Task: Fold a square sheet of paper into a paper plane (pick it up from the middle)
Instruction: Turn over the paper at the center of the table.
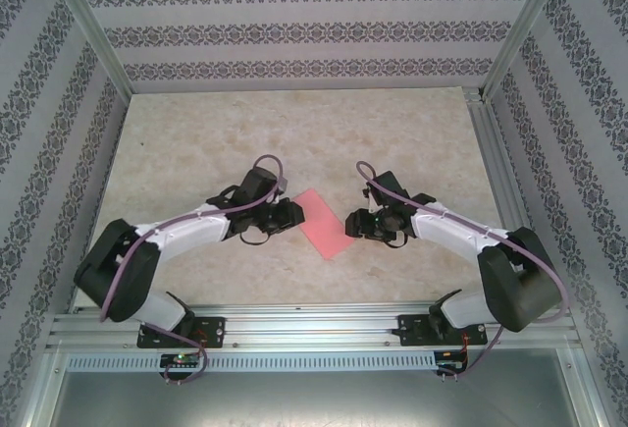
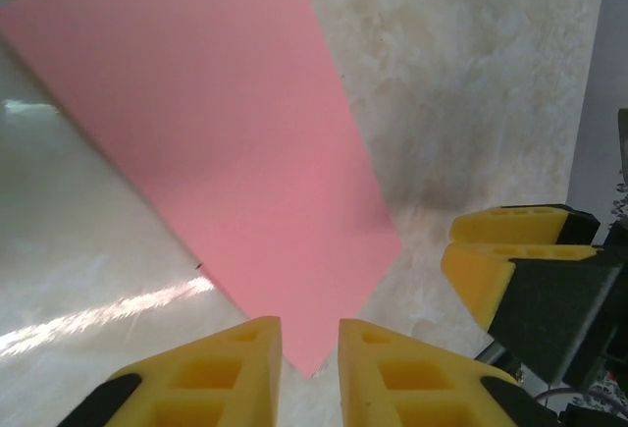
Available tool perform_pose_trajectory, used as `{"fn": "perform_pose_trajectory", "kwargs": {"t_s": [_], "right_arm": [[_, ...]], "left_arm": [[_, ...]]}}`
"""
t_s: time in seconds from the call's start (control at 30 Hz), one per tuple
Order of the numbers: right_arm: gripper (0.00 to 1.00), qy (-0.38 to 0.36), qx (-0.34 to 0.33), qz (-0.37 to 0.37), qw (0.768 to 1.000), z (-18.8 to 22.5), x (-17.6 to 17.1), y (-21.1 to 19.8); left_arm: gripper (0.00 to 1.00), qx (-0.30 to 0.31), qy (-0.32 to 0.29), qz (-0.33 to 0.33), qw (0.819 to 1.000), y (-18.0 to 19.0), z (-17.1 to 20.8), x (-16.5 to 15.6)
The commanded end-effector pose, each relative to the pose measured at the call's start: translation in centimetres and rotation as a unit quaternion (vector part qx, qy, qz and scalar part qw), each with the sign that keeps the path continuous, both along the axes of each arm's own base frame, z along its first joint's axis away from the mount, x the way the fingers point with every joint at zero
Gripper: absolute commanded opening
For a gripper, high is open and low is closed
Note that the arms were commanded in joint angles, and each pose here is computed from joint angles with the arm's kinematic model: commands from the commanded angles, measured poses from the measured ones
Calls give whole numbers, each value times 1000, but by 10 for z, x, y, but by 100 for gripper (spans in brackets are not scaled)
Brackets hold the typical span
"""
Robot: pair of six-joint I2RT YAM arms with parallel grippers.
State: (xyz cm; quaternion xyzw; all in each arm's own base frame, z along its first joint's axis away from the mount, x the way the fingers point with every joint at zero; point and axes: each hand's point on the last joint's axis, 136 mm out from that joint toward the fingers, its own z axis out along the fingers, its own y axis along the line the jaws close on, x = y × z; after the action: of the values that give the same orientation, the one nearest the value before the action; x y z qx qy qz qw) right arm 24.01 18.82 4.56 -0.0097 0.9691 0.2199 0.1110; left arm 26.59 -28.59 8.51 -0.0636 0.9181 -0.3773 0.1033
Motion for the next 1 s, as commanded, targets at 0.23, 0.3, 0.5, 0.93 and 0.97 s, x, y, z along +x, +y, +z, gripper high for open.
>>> {"fn": "perform_pose_trajectory", "kwargs": {"t_s": [0.23, 0.3, 0.5, 0.93, 0.97], "right_arm": [[54, 2, 71, -5, 997, -4, 12, 21], [55, 11, 72, -7, 997, -10, 8, 20], [54, 28, 71, -8, 997, -20, -3, 17], [44, 10, 104, 9, 995, 8, 4, 32], [44, 10, 103, 14, 995, 11, 4, 33]], "left_arm": [[16, 25, 6, -4, 1000, -24, -33, 20], [16, 32, 9, -4, 999, -24, -39, 22], [15, 44, 18, -7, 999, -24, -55, 22], [13, 47, 20, -13, 999, -22, -58, 19], [13, 48, 19, -13, 999, -22, -58, 19]]}}
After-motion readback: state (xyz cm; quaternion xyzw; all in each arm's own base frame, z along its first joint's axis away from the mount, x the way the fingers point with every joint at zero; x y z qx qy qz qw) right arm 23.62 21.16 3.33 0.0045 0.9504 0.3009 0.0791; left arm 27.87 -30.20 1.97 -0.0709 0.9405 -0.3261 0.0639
